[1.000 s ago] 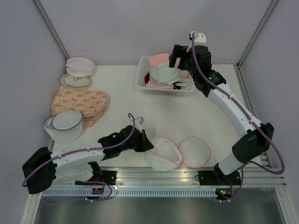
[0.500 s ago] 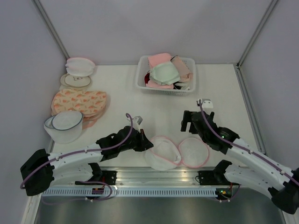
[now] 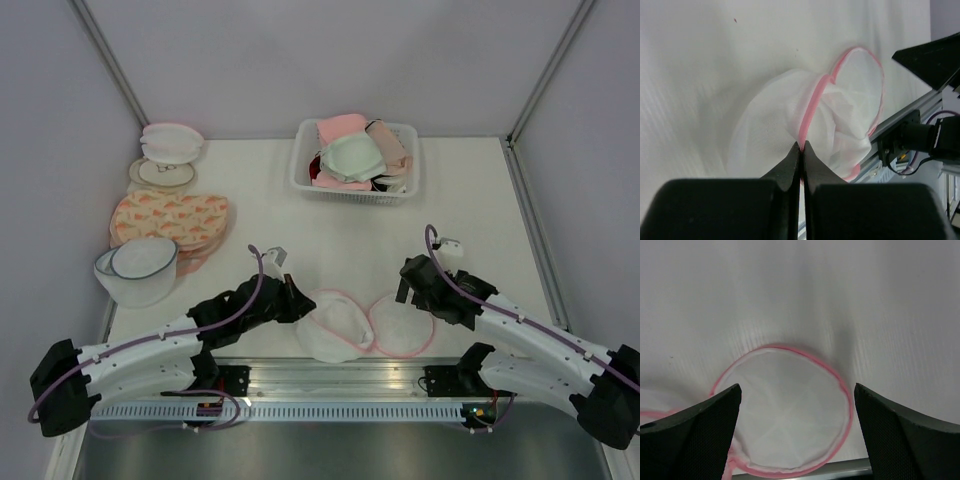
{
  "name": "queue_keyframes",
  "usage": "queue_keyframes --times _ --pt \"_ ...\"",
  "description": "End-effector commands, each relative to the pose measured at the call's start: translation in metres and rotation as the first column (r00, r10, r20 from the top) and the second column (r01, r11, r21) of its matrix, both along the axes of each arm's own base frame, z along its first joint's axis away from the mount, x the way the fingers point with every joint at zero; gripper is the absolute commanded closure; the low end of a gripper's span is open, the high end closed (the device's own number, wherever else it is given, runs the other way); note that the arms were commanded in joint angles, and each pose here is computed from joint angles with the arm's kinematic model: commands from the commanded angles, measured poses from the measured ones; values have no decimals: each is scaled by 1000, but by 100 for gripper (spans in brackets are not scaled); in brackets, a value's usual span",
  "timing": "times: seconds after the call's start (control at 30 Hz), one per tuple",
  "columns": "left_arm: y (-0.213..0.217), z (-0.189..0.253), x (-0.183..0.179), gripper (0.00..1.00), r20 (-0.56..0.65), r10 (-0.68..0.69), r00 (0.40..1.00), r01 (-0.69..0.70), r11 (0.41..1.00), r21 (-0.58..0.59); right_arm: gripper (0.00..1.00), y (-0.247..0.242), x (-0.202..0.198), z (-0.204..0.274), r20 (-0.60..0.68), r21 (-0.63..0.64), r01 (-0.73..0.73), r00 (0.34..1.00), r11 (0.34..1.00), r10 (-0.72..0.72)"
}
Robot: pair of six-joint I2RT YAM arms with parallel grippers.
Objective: Unzip the laundry bag and remove the bra
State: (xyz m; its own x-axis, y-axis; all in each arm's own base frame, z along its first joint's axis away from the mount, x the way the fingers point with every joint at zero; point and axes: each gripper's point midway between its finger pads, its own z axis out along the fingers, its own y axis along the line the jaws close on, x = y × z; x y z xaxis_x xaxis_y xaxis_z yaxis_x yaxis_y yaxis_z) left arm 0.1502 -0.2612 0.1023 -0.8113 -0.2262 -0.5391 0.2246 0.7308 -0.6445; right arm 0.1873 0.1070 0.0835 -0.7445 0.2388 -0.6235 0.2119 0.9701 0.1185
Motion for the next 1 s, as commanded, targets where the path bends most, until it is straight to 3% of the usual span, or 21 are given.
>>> queue_keyframes --times 0.0,0.27,0.53,0.97 --pt "25 5 10 98 23 139 990 -139 990 13 2 -9 -2 -1 9 -4 103 995 995 -103" --pt "39 0 1 98 8 166 986 -166 986 -27 2 11 -13 -18 -18 124 44 999 991 -42" --pt "37 -5 0 98 -10 162 987 -162 986 -35 3 25 -37 -60 -114 81 4 993 997 5" --pt "37 -5 -2 98 -6 156 988 -156 987 -39 34 34 -46 -71 -105 42 -15 994 999 19"
